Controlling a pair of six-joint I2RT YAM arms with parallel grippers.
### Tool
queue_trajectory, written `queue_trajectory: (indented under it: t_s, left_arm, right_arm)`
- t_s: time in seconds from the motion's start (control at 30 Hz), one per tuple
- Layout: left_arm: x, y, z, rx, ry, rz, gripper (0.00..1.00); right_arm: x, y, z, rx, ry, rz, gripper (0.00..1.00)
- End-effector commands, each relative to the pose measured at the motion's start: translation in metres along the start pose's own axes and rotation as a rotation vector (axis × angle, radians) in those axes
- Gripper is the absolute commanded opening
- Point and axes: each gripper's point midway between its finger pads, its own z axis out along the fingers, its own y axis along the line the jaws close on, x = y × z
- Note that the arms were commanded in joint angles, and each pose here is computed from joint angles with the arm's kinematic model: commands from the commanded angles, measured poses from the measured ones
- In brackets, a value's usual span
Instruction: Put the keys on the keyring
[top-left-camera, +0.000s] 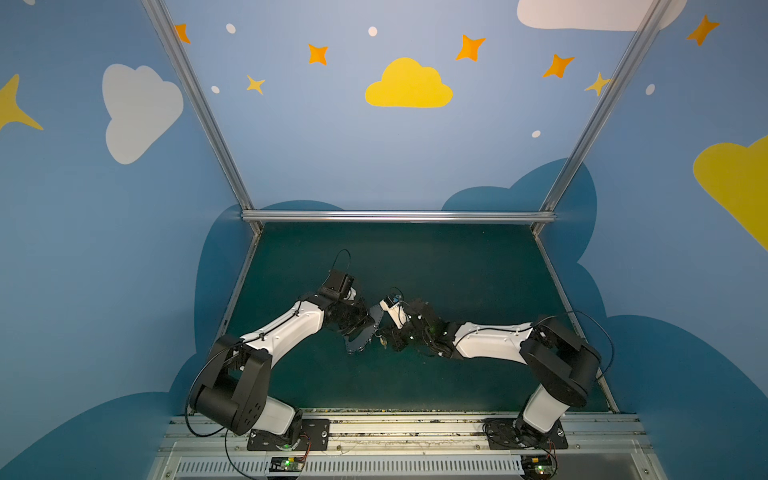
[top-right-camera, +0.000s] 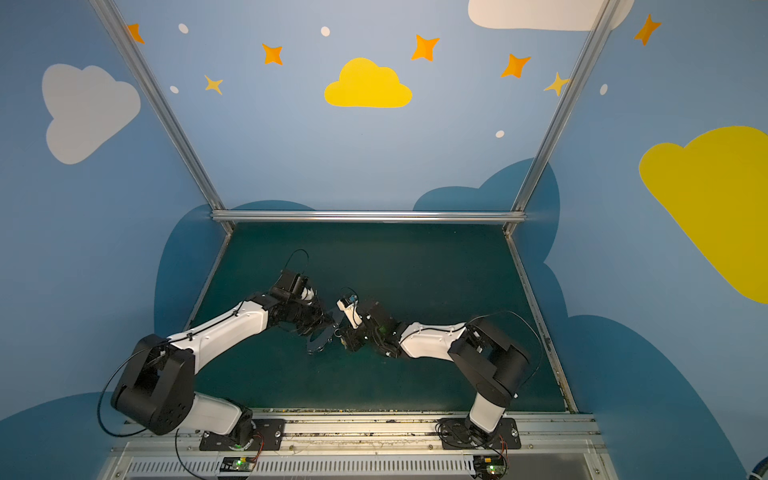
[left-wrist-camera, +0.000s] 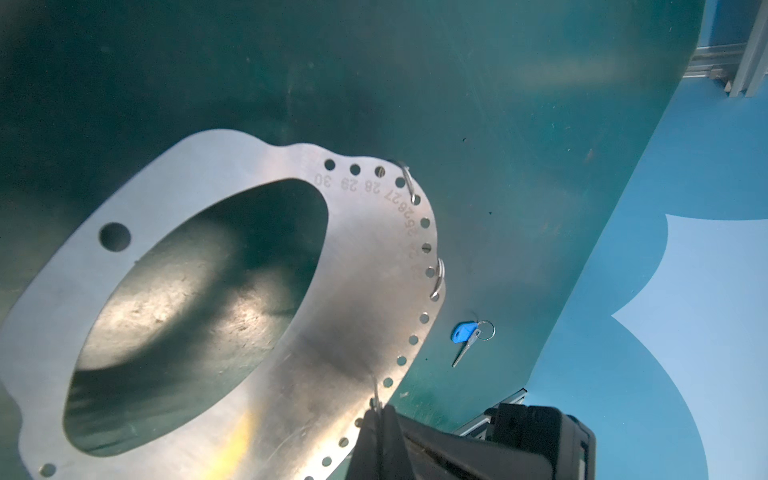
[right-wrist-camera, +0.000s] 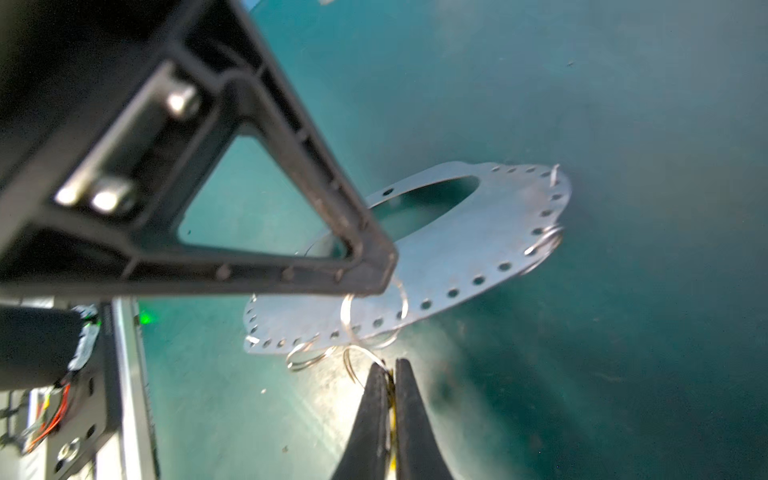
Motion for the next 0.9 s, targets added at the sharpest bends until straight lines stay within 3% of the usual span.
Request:
queue_trajectory:
  t_s: [0.0,0.87]
  left_arm:
    - [0.003,-0.005,0.000,0.010,0.021,0.009,0.04]
    - [0.008,-0.005,0.009,-0.016,0.073,0.036,0.04]
  right_arm:
    - [-0.018,-0.005,-0.001,0.045,-0.040,-0.010,0.00]
    - [-0.034,-0.002,-0.018,0.065,-0.122,-0.121,0.00]
